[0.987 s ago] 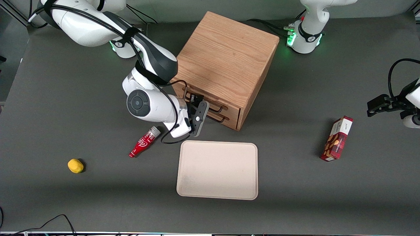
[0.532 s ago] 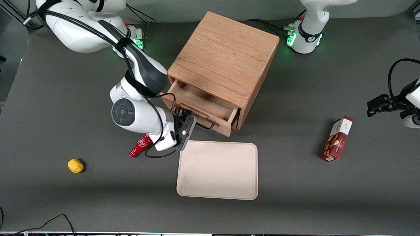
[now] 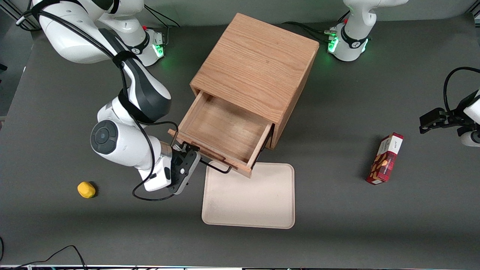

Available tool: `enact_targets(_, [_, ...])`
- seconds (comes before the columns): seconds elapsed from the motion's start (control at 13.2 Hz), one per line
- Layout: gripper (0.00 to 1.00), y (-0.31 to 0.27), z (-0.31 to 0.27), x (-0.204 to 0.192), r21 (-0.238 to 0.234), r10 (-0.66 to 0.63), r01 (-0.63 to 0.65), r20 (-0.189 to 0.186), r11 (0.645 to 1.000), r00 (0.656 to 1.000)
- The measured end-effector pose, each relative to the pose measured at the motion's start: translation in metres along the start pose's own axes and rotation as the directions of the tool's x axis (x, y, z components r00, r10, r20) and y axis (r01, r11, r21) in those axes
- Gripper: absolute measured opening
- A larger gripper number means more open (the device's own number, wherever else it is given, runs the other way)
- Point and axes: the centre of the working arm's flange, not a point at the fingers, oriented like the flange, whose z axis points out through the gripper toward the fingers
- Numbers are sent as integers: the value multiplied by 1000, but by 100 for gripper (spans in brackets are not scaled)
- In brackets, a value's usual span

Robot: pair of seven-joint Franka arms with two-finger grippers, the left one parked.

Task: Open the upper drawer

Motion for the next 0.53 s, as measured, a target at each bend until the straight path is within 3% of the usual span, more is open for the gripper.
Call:
enact_targets(0.3, [100,-14,-18,15,-5,10,-10,-33,1000,999])
enact_targets(0.53, [100,-42,-79,24,-34,105,-107,-43,994,994])
